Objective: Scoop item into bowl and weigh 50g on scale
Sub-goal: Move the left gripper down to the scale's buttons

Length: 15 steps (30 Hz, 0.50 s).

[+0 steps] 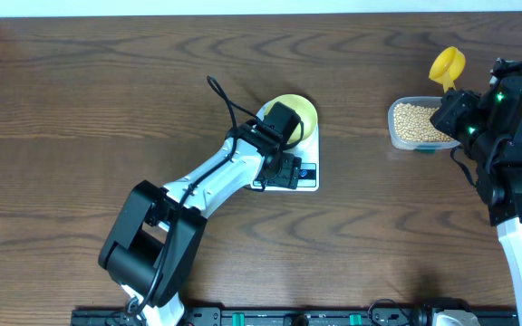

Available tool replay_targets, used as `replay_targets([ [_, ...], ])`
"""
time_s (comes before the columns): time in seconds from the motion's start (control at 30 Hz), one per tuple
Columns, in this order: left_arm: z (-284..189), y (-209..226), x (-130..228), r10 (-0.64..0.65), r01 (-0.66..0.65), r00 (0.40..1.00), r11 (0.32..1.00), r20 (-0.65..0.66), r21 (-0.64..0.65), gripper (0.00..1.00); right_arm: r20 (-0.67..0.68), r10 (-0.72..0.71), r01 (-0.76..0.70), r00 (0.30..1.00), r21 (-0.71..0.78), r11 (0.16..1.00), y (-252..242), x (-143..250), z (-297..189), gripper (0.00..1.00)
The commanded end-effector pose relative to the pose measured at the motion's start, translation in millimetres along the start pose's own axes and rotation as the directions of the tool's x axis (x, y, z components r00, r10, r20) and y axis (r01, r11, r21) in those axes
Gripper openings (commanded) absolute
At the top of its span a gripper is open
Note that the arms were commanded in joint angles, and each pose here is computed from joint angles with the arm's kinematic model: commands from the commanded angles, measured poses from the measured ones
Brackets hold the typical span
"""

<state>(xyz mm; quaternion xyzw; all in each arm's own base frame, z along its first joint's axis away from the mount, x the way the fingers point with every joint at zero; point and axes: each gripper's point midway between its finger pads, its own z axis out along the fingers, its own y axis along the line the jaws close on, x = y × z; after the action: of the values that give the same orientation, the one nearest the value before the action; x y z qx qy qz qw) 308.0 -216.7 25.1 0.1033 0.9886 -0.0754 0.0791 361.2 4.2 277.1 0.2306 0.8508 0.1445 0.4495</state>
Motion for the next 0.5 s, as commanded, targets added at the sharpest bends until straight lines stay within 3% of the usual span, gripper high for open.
replay_targets([
  [0.0, -17, -5, 1, 0.003, -0.003, 1.0, 1.0, 0.02, 0.027, 0.85, 0.032, -0.026, 0.026, 0.999, 0.003, 1.0, 2, -10, -5, 0.01],
  [0.2, -28, -4, 6, 0.005, -0.009, 0.997, 0.999, 0.078, 0.049, 0.84, 0.031, -0.03, 0.03, 0.999, 0.005, 1.0, 1, -10, -5, 0.01],
  [0.47, -9, 1, 8, -0.04, 0.021, 0.979, 0.995, 0.201, 0.096, 0.79, 0.046, -0.037, 0.037, 0.998, 0.0, 0.999, 3, -13, -5, 0.01],
])
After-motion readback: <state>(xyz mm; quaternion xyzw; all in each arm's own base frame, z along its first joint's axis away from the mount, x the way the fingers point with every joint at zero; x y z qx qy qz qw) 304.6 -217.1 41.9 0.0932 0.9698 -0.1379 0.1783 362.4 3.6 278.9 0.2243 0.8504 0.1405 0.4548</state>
